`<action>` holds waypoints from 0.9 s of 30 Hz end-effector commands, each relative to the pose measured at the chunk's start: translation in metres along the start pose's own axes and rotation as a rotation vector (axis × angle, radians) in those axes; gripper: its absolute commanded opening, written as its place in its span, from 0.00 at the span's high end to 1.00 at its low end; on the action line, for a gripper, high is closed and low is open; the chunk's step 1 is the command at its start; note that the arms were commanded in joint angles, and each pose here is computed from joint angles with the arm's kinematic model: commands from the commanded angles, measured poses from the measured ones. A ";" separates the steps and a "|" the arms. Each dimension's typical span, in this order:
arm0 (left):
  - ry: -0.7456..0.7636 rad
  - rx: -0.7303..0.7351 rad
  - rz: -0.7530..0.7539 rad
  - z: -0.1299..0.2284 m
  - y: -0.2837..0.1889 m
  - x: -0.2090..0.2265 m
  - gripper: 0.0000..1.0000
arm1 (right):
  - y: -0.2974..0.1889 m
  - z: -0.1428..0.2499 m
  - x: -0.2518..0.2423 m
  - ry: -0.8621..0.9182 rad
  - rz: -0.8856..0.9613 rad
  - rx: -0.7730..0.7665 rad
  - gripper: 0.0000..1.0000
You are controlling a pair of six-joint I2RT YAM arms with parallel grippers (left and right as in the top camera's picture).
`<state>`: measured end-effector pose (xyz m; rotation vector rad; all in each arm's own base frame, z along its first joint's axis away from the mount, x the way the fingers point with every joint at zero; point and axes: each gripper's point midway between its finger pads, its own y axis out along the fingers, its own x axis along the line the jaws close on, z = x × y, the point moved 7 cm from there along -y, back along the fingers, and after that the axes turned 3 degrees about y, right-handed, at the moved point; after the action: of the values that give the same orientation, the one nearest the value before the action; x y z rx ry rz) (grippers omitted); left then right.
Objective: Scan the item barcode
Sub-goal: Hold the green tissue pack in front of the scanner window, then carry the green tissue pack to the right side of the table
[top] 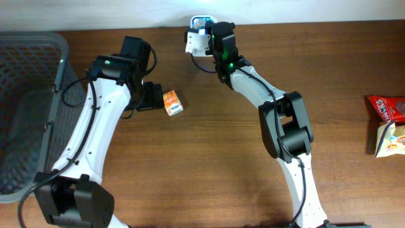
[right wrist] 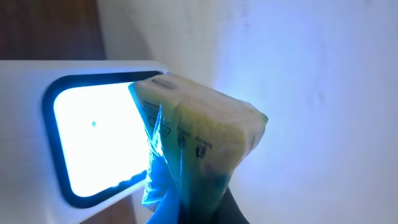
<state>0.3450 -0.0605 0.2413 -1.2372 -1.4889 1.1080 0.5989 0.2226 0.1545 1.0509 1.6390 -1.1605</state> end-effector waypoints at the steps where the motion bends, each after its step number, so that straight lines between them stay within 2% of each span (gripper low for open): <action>1: -0.017 -0.007 -0.009 -0.002 0.000 0.002 0.01 | 0.002 -0.002 -0.015 0.104 0.066 0.032 0.96; 6: -0.017 -0.007 -0.009 -0.002 0.000 0.002 0.01 | 0.002 -0.007 -0.020 0.125 0.005 0.027 0.96; 9: -0.017 -0.007 -0.009 -0.002 0.000 0.002 0.01 | 0.000 -0.004 0.005 0.109 -0.145 0.029 0.96; 10: -0.017 -0.006 -0.009 -0.002 0.000 0.002 0.01 | 0.000 -0.003 0.007 0.153 -0.151 0.035 0.96; 12: -0.017 -0.007 -0.009 -0.002 0.000 0.002 0.01 | 0.001 -0.004 0.003 0.222 -0.126 0.035 0.96; 16: -0.017 -0.007 -0.009 -0.002 0.000 0.002 0.01 | -0.004 -0.001 -0.040 0.385 0.085 0.079 0.96; 18: -0.017 -0.007 -0.009 -0.002 0.000 0.002 0.01 | -0.014 0.007 -0.074 0.565 0.134 0.092 0.96; 20: -0.017 -0.007 -0.009 -0.002 0.000 0.002 0.01 | -0.026 0.029 -0.110 0.793 0.151 0.128 0.96; 21: -0.017 -0.007 -0.009 -0.002 0.000 0.002 0.01 | -0.038 0.056 -0.136 0.975 0.176 0.174 0.96; 23: -0.017 -0.006 -0.009 -0.002 0.000 0.002 0.01 | -0.058 0.104 -0.166 1.192 0.210 0.274 0.96; 27: -0.017 -0.006 -0.009 -0.002 0.000 0.002 0.01 | -0.110 0.221 -0.178 1.528 0.280 0.590 0.96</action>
<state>0.3450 -0.0605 0.2413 -1.2373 -1.4890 1.1086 0.6053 0.0370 0.2602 2.3986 2.1427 -0.9237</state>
